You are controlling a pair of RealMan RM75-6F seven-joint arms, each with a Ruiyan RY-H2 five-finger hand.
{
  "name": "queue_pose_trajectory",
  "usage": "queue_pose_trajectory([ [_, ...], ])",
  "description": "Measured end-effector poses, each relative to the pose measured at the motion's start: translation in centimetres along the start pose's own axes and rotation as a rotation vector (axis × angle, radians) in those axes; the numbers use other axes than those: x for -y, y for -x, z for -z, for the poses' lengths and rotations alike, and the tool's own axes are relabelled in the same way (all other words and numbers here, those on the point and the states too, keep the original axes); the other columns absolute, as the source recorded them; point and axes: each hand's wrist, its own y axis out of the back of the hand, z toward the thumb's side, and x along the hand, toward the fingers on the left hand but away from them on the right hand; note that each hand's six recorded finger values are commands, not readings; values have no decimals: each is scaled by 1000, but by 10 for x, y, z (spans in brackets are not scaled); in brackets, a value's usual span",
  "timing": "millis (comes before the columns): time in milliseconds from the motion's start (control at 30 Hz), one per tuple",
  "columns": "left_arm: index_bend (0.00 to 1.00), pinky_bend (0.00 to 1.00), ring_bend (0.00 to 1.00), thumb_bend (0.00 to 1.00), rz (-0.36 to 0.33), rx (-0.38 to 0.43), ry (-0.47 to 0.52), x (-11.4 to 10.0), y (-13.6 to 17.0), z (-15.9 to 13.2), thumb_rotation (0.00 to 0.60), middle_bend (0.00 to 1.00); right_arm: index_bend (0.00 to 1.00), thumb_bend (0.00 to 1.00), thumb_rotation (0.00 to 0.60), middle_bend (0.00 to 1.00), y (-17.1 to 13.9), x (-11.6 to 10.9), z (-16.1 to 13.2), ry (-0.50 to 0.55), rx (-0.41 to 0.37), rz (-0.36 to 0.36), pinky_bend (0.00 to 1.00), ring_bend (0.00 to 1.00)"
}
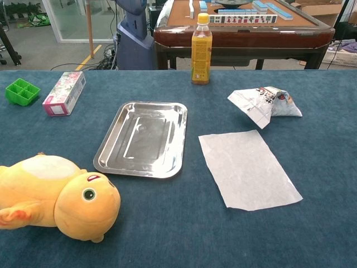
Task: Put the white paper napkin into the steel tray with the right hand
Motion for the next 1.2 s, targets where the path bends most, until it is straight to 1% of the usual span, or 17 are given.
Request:
queue_pose_trajectory([
  [100, 150, 32, 77, 222, 2, 1, 1, 0, 0, 0, 600, 21, 246, 231, 600, 357, 2, 0, -5, -2, -30, 4, 220, 253],
  [200, 150, 33, 76, 222, -1, 2, 4, -1, 1, 0, 600, 21, 246, 230, 600, 355, 4, 0, -12, -8, -76, 9, 220, 253],
  [300, 150, 33, 76, 222, -5, 3, 7, -2, 2, 0, 600, 21, 246, 230, 600, 349, 7, 0, -24, -21, -143, 7, 220, 256],
  [433, 150, 33, 77, 222, -11, 7, 12, -4, 4, -1, 600, 21, 256, 222, 600, 340, 13, 5, -46, -54, -269, -13, 220, 258],
  [533, 150, 33, 76, 222, -12, 8, 15, -5, 6, -2, 600, 21, 307, 202, 600, 336, 20, 13, -61, -90, -358, -46, 220, 255],
  [600, 150, 33, 76, 222, -12, 6, 15, -5, 8, -1, 600, 21, 357, 199, 600, 337, 23, 19, -68, -115, -399, -68, 220, 248],
  [667, 150, 33, 76, 222, -12, 4, 16, -5, 8, -1, 600, 21, 376, 181, 600, 336, 28, 26, -74, -145, -439, -84, 220, 242],
  [800, 150, 33, 77, 221, -13, -7, 16, -6, 11, 2, 600, 21, 389, 119, 600, 337, 33, 35, -83, -180, -483, -92, 220, 240],
  [933, 150, 33, 77, 222, -6, -13, 12, -6, 13, 3, 600, 21, 389, 113, 600, 337, 41, 55, -100, -181, -532, -127, 220, 238],
  [1033, 150, 32, 76, 222, -4, -16, 11, -6, 14, 4, 600, 21, 389, 106, 600, 337, 47, 69, -107, -188, -554, -151, 220, 236],
  [1200, 150, 33, 77, 222, 3, -21, 11, -4, 14, 4, 600, 21, 389, 101, 600, 336, 54, 80, -108, -212, -576, -158, 220, 229],
])
